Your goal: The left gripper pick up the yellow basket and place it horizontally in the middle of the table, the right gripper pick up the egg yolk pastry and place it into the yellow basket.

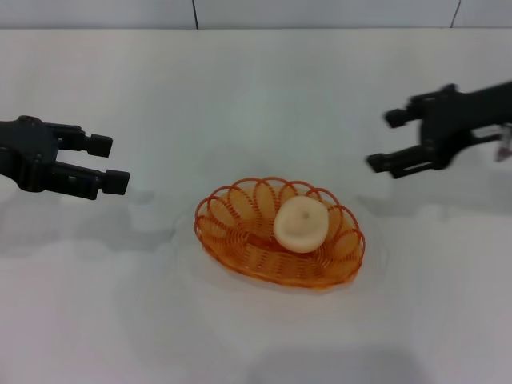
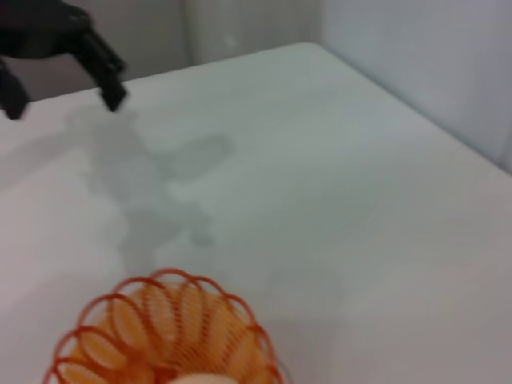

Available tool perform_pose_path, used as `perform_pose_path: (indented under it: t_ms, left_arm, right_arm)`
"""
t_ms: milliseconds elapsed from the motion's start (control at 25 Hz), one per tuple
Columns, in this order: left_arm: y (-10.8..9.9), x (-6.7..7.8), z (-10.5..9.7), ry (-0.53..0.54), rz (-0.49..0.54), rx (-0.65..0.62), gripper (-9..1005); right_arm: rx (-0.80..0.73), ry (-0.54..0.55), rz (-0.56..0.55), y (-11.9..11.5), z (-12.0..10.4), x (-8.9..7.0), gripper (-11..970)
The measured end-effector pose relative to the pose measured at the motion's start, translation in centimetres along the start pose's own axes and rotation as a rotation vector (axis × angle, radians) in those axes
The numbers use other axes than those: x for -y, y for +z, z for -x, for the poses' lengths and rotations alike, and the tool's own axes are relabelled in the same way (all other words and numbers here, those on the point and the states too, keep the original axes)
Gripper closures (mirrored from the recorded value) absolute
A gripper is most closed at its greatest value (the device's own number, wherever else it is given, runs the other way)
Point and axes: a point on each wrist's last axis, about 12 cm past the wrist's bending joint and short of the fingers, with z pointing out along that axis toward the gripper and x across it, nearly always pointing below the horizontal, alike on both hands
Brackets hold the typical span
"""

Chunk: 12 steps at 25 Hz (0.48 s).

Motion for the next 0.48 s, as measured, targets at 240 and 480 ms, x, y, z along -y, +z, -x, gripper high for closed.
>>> perform_pose_path:
  t_ms: [240, 480]
  left_arm:
    - [-0.1, -0.1, -0.5, -0.003, 0.019, 0.007, 107]
    - [-0.3, -0.2, -1.1, -0.018, 0.027, 0.004, 107]
  right_arm:
    - [-0.012, 0.033, -0.032, -1.7, -3.3, 0.1, 175]
    - [-0.053, 0.061, 0.002, -2.3, -5.0, -0.4, 175]
